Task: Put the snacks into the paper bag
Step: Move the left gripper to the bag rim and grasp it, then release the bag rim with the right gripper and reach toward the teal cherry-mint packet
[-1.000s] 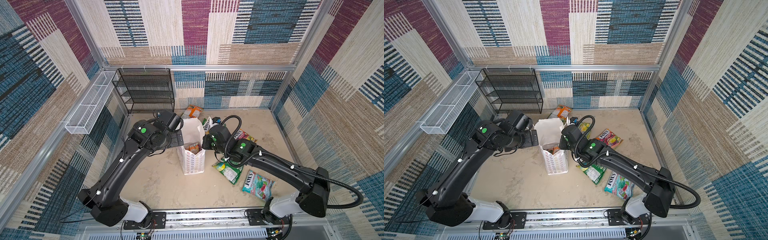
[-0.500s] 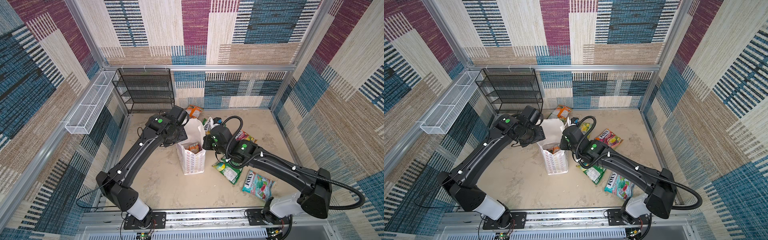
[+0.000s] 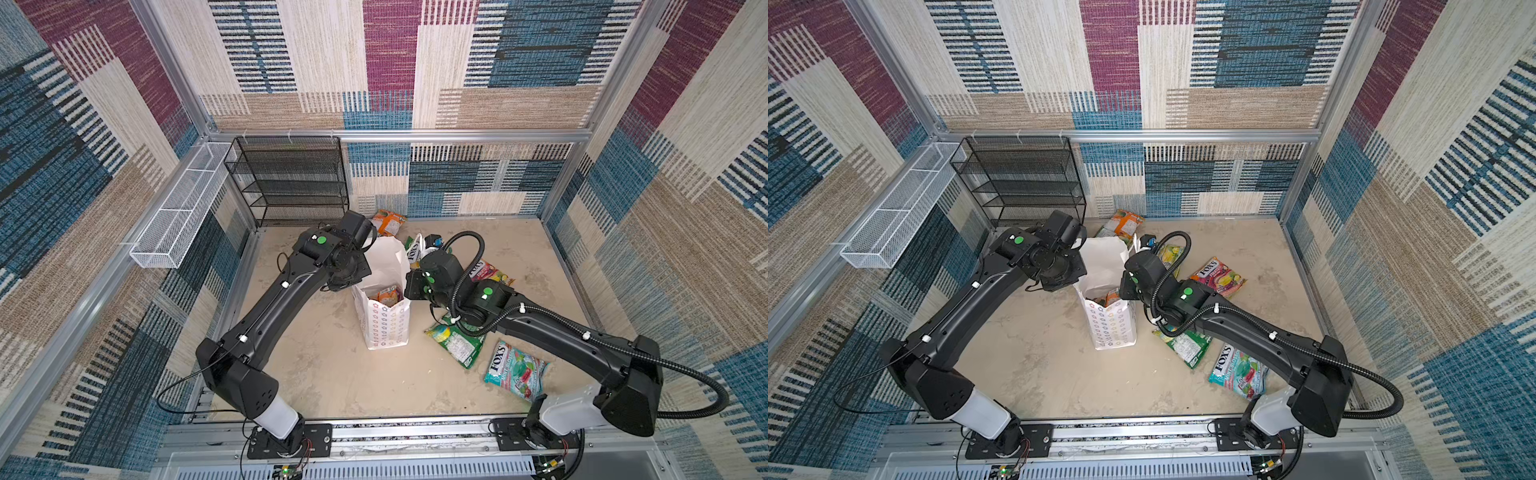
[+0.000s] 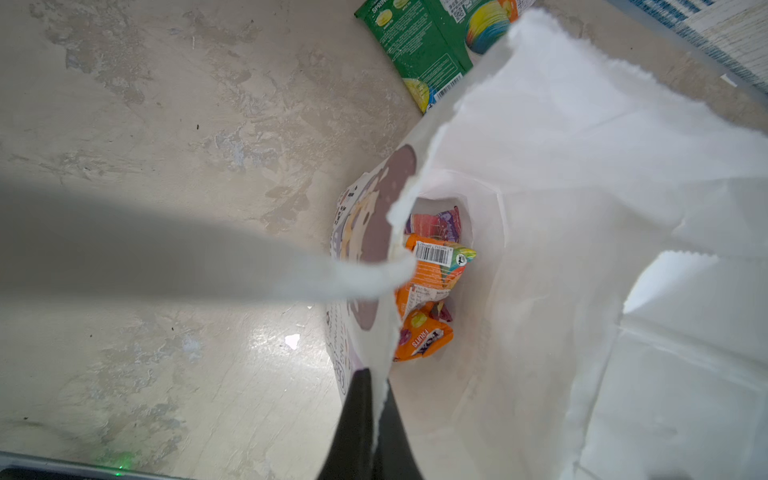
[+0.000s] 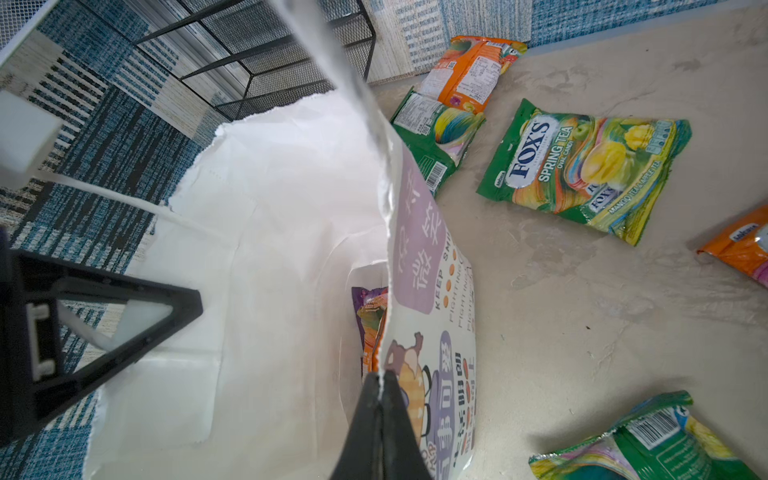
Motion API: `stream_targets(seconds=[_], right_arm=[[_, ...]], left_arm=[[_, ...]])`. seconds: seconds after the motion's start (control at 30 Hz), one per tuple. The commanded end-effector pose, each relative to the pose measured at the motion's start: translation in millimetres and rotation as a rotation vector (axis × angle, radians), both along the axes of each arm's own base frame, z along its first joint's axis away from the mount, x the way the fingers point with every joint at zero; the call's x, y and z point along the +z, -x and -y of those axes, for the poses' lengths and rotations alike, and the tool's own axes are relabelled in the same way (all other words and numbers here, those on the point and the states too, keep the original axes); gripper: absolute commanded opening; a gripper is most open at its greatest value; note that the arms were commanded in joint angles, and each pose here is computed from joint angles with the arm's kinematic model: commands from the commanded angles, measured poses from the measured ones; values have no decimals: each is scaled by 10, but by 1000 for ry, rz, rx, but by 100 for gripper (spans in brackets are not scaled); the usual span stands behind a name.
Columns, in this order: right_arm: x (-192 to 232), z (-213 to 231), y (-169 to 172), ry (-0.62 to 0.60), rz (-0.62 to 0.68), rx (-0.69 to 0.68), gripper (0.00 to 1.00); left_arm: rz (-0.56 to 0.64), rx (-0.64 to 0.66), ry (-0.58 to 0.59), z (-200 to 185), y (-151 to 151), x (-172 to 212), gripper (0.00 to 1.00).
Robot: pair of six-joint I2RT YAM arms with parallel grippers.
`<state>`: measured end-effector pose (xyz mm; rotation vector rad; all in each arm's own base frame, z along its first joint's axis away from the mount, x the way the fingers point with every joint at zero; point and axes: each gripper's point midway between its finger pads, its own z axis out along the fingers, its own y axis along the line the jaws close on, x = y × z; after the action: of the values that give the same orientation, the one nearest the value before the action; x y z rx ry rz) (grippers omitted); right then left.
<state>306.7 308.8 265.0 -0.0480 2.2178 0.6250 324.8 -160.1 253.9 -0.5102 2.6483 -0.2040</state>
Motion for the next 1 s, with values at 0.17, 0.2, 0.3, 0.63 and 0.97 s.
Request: stream_targets(seconds=[0.17, 0.2, 0.3, 0.63, 0.97], right_arm=[[214, -219, -109, -41, 52, 47, 0], [234, -262, -123, -50, 55, 57, 0], [280, -392, -163, -71, 59, 81, 0], [237, -806, -280, -135, 12, 146, 8], [280, -837, -299, -146, 17, 147, 56]], left_arm=[[100, -131, 25, 52, -170, 268, 0], [112, -145, 26, 44, -181, 317, 0], [132, -167, 15, -50, -216, 389, 0], [134, -243, 6, -398, -323, 377, 0], [139, -300, 64, -404, -350, 274, 0]])
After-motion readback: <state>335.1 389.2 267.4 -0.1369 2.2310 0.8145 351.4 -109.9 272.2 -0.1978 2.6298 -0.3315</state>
